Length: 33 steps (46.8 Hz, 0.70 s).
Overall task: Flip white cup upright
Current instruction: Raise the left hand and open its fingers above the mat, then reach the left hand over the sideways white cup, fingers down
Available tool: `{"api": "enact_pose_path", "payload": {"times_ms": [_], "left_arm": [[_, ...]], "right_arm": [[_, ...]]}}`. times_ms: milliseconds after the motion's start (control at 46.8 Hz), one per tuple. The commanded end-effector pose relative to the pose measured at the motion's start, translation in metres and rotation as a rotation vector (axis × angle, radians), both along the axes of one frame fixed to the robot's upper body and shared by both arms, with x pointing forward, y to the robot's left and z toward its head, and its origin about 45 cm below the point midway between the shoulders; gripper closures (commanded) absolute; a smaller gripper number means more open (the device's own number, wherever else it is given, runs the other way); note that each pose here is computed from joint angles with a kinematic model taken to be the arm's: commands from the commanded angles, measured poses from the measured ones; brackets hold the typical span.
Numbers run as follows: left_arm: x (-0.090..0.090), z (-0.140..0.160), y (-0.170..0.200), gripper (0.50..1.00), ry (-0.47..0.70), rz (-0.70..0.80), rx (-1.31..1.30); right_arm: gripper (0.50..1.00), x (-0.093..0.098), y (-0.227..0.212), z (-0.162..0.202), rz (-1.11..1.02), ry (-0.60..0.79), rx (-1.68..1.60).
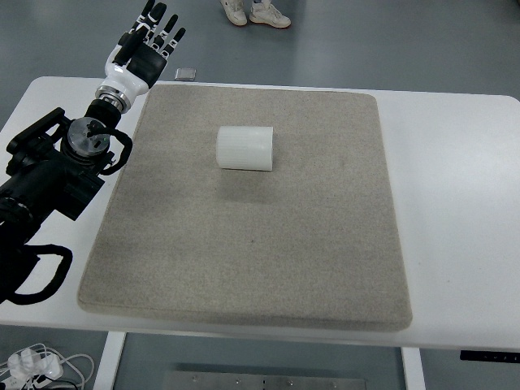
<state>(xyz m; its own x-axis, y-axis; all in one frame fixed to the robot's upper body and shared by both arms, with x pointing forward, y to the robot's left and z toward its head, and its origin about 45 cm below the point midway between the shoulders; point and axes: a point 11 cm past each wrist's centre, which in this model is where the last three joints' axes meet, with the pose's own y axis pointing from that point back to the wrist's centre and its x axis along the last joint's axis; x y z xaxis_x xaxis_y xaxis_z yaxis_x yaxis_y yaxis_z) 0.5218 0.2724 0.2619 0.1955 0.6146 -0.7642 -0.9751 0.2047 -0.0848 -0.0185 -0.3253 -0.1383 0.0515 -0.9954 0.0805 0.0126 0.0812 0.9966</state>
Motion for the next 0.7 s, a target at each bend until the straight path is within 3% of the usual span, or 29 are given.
{"api": "enact_pose_path", "payload": {"times_ms": [0, 683], "left_arm": [[0.001, 0.002, -0.006, 0.506, -0.009, -0.031, 0.066], [0.011, 0.052, -0.04, 0.506, -0.178, -0.287, 0.722]], "right_arm": [[0.548, 0.0, 0.0, 0.0, 0.0, 0.0, 0.0], [0.548, 0.0, 0.0, 0.0, 0.0, 0.0, 0.0]]}}
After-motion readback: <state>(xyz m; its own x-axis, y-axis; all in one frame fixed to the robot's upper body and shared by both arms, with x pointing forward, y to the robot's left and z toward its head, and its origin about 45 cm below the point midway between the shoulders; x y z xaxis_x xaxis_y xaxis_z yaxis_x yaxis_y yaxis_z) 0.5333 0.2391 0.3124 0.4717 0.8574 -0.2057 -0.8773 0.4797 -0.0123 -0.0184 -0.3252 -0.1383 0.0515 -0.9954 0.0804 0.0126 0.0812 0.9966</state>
